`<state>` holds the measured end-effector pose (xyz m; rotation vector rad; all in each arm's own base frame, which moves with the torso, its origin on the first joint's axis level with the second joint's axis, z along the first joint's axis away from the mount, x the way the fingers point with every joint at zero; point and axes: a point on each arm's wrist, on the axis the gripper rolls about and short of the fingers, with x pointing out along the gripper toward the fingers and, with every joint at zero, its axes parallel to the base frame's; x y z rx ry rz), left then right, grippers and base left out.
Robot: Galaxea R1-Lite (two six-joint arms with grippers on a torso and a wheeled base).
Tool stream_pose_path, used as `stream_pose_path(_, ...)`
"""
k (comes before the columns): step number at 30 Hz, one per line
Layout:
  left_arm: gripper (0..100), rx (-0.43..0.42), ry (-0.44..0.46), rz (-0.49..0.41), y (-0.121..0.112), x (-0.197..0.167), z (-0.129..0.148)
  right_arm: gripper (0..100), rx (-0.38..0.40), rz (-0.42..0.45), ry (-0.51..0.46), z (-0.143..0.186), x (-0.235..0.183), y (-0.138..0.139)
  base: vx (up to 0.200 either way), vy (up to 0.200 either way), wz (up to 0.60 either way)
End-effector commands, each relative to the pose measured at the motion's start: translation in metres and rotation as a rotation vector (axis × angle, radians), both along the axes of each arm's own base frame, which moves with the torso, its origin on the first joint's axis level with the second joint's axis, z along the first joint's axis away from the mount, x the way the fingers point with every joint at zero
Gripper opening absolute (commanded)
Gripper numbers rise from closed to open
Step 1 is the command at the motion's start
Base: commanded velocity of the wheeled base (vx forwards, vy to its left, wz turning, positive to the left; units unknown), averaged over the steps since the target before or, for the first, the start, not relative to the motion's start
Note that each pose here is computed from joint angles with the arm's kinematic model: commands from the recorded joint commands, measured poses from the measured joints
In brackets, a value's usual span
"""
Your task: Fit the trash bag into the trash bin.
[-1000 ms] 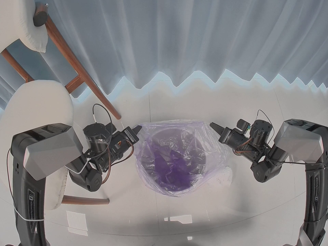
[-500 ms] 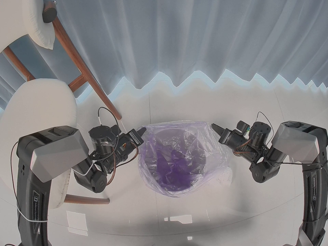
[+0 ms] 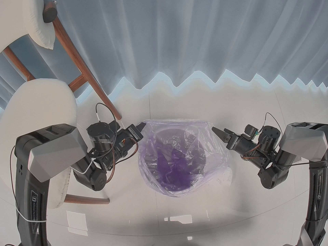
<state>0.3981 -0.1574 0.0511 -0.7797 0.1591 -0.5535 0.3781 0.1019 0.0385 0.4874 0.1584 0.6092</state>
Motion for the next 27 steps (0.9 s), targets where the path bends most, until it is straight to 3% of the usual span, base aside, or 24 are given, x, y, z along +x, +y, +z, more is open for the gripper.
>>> stream_pose_path(1, 0, -0.017, -0.042, 0.005, 0.001, -0.001, 0.018, 100, -0.046, 0.052, -0.047, 0.004, -0.006, 0.002, 0.000, 0.000, 0.00)
stream_pose_path(16, 0, -0.024, -0.062, -0.013, -0.003, -0.001, 0.026, 100, -0.048, 0.115, -0.053, -0.010, 0.002, 0.027, 0.000, 0.000, 0.00)
stream_pose_path(17, 0, -0.024, -0.060, -0.015, -0.003, -0.001, 0.026, 0, -0.047, 0.114, -0.054, -0.012, 0.004, 0.028, 0.000, 0.000, 0.00)
stream_pose_path(27, 0, -0.022, -0.053, -0.018, -0.004, 0.000, 0.023, 0, -0.025, 0.107, -0.062, -0.009, 0.017, 0.029, 0.000, 0.000, 0.00)
